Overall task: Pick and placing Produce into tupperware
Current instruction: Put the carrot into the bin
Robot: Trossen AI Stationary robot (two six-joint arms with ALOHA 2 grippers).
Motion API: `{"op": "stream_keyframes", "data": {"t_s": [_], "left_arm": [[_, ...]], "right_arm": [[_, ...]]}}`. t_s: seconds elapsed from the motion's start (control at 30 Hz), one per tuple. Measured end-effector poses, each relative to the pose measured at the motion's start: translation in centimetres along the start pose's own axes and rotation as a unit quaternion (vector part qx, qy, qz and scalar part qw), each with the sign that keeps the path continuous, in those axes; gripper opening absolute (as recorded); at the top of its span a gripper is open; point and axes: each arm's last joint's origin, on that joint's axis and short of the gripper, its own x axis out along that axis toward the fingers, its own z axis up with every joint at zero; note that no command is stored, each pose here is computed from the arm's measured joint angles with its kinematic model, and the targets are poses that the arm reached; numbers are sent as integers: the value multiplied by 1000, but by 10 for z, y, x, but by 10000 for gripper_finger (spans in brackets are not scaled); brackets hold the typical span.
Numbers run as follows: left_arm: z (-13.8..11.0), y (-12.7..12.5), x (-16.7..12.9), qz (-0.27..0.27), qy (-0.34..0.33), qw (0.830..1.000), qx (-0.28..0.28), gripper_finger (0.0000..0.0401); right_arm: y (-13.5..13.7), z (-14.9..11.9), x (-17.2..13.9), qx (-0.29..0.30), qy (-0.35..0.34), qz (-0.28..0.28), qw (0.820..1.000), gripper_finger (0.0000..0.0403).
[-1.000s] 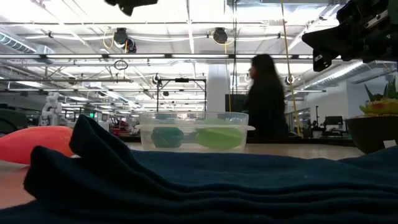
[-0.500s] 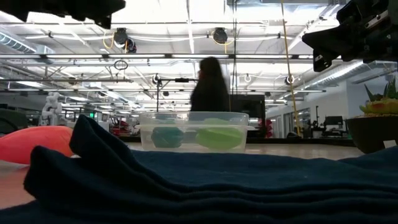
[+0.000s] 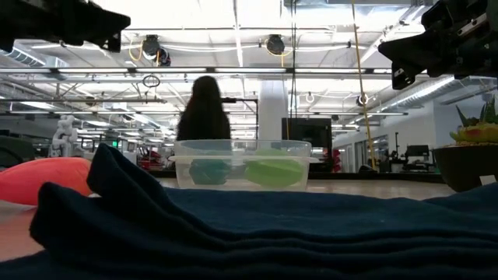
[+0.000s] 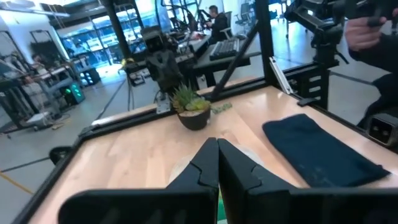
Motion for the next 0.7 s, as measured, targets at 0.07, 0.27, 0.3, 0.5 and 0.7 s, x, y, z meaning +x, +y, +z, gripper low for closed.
{"op": "stream_keyframes", "data": {"t_s": [0.07,0.27,0.3,0.5,0.7], "left_arm": [[-3,-1,-1,-4,2,1000,-7,0],[-3,-1,-1,-5,1,999,-35,1],[-4,-1,-1,-4,2,999,-40,2],[-4,-1,-1,-3,2,999,-32,1],[-3,-1,-1,0,-1,999,-40,13]], "right_arm": [[0,0,0,0,0,1,1000,0],[0,-2,0,-11,8,0,1000,0],[0,-2,0,-11,10,0,1000,0],[0,-3,0,-7,17,0,1000,0],[0,-3,0,-6,17,0,1000,0]]}}
